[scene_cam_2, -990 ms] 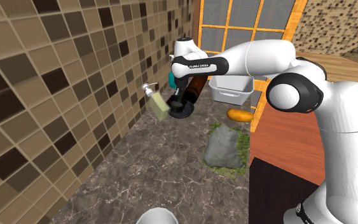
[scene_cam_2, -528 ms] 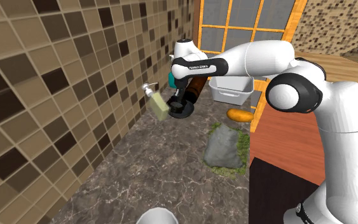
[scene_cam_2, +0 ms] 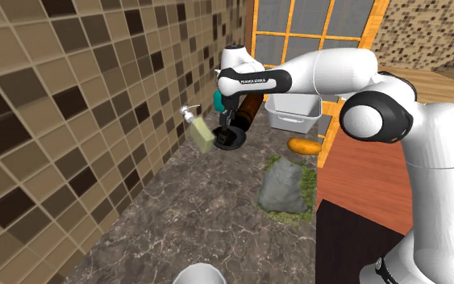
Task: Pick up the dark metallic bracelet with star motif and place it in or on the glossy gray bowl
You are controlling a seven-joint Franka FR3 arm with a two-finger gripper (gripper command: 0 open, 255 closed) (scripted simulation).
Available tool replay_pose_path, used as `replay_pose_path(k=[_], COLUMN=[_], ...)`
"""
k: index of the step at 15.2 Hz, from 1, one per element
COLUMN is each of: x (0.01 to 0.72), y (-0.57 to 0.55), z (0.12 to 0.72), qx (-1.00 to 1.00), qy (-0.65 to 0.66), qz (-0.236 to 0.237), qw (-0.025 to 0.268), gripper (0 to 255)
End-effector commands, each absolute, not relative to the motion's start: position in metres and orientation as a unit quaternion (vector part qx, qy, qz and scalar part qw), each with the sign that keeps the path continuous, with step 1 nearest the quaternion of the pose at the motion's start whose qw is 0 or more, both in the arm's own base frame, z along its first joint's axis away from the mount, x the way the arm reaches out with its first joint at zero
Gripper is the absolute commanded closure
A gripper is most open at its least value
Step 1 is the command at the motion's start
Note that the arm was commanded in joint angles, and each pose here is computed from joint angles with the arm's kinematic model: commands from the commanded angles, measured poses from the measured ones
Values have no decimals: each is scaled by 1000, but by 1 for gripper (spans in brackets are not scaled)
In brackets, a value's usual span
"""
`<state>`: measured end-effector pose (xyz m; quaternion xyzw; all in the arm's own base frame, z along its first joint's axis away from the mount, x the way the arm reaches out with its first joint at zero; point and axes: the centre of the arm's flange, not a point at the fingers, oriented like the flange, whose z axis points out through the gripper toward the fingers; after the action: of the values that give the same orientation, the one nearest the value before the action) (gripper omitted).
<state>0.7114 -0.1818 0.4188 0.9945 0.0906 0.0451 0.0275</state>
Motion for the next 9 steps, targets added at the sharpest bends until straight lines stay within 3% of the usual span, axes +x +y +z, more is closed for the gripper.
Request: replay_pose_path(k=[1, 9], x=[711, 710], y=[-181, -180], z=[442, 453], qx=[994, 994], qy=[91, 91], qz=[45, 45], qw=[28, 28], gripper=[0, 0])
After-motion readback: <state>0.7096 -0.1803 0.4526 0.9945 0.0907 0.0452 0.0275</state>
